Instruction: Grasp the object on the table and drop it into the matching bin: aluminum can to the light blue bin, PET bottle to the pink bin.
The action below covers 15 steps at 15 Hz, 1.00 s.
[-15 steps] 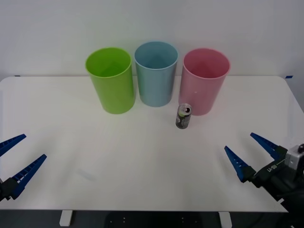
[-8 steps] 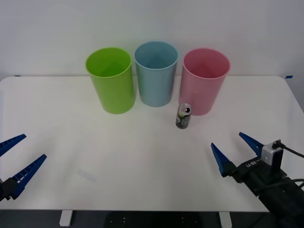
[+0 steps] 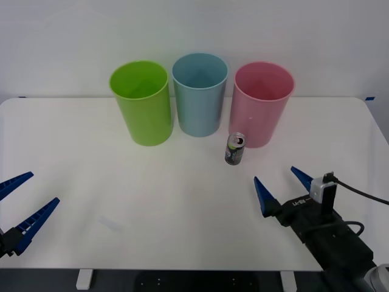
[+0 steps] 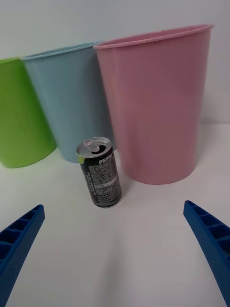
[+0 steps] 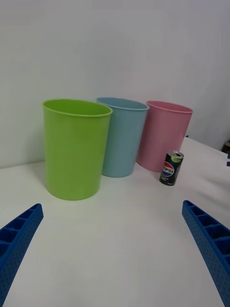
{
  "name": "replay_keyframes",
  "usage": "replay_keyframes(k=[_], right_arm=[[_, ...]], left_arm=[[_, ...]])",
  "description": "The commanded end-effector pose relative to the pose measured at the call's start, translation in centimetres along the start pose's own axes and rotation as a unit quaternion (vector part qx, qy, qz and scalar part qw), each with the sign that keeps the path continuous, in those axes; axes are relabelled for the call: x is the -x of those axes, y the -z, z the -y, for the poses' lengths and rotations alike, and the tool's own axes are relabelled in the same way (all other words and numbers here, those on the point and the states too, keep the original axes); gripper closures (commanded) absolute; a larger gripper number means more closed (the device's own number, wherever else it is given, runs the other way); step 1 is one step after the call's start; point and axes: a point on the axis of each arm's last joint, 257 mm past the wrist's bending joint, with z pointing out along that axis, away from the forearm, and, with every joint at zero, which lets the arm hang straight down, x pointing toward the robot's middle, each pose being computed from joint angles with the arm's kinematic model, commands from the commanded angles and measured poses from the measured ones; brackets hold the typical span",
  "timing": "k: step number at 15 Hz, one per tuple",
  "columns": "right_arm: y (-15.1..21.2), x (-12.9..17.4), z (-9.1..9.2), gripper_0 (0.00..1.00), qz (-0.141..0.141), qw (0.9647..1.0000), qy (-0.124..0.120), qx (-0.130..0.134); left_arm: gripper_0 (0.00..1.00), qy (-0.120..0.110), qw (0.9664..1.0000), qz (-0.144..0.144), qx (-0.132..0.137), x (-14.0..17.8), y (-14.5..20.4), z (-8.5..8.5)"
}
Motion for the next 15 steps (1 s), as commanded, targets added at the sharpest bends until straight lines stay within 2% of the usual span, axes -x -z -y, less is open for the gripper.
replay_keyframes(k=[1,5,6,8,11,13,15], right_arm=[[-1.1,-0.3,-0.4,0.0,-0.005,0.9997,0.0,-0.024],[-2.1,-1.0,-1.1,0.0,-0.013,0.9981,0.005,-0.06],[-2.3,-1.2,-1.3,0.0,-0.015,0.9973,0.018,-0.07],[-2.4,-1.4,-2.0,0.0,-0.016,0.9961,0.014,-0.085],[-2.8,-1.4,-3.2,0.0,-0.013,0.996,0.018,-0.086],[-3.6,-2.2,-3.2,0.0,-0.019,0.9957,0.034,-0.084],[-4.7,-2.7,-3.4,0.0,-0.021,0.9955,0.039,-0.084]], left_arm=[[0.0,0.0,1.0,0.0,0.0,0.0,0.0,0.0],[0.0,0.0,1.0,0.0,0.0,0.0,0.0,0.0],[0.0,0.0,1.0,0.0,0.0,0.0,0.0,0.0],[0.0,0.0,1.0,0.0,0.0,0.0,0.0,0.0],[0.0,0.0,1.0,0.0,0.0,0.0,0.0,0.0],[0.0,0.0,1.0,0.0,0.0,0.0,0.0,0.0],[0.0,0.0,1.0,0.0,0.0,0.0,0.0,0.0]])
